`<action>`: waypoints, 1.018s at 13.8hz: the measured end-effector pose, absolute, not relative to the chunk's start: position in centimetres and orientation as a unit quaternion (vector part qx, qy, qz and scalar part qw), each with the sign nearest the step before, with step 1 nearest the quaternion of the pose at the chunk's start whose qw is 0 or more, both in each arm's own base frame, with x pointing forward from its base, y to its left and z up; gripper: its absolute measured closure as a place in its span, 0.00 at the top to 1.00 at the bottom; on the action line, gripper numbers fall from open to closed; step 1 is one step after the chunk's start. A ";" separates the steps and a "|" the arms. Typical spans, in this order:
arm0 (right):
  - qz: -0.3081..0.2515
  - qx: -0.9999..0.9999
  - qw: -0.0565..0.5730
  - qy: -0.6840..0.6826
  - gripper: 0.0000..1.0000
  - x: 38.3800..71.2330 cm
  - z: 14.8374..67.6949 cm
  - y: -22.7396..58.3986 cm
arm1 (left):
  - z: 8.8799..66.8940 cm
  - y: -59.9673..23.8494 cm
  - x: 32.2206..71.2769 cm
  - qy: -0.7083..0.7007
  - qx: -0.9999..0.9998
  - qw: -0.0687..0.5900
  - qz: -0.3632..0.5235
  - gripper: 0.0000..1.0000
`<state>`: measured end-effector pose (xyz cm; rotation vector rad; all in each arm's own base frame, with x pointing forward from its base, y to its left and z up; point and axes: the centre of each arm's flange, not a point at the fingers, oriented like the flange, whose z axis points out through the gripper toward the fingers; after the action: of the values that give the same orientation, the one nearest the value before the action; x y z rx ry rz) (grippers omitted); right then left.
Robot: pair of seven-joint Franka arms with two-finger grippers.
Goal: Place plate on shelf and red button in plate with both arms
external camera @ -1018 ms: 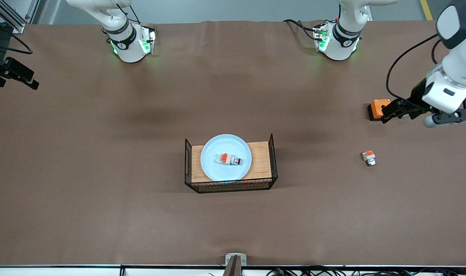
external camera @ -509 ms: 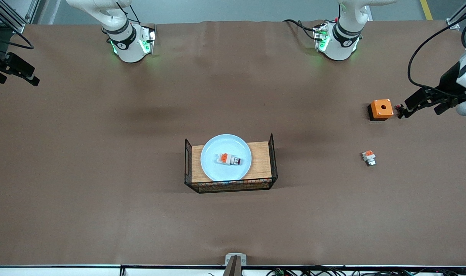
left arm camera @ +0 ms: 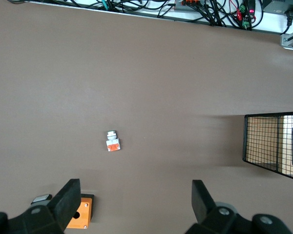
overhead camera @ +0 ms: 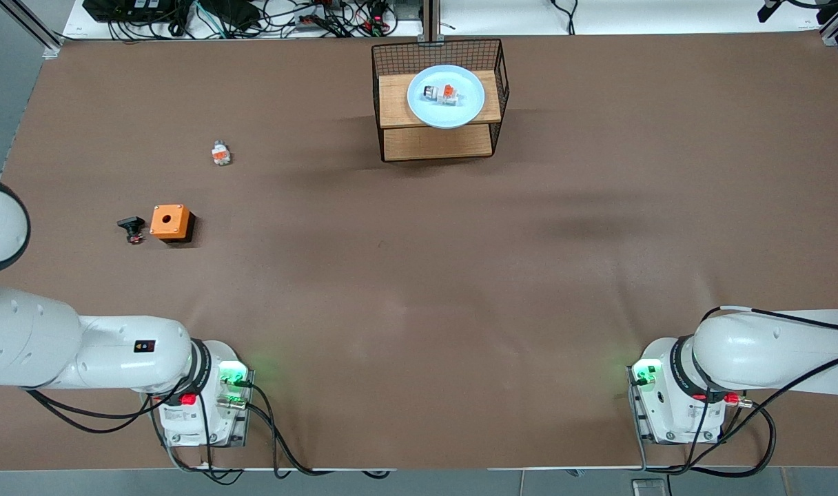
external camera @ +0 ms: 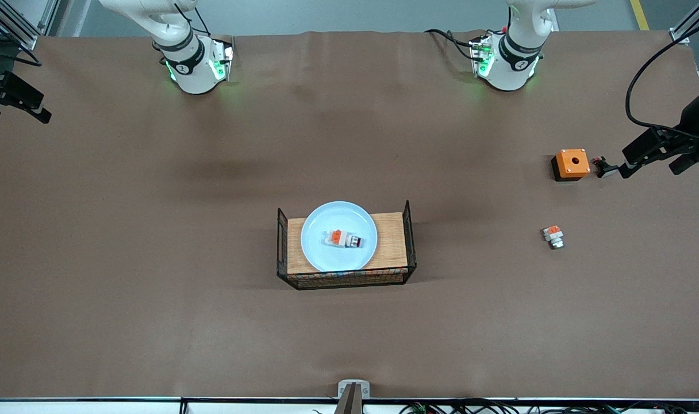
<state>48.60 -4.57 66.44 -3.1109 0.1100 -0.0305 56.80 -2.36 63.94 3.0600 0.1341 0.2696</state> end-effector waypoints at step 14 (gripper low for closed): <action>0.010 -1.000 0.004 0.028 1.00 48.2 66.1 -4.6 | 63.3 -3.0 58.1 0.037 0.997 0.033 0.056 1.00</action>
<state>48.17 -4.63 66.11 -3.1313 0.0870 0.0316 58.11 -3.05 63.28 3.0695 0.1131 0.1721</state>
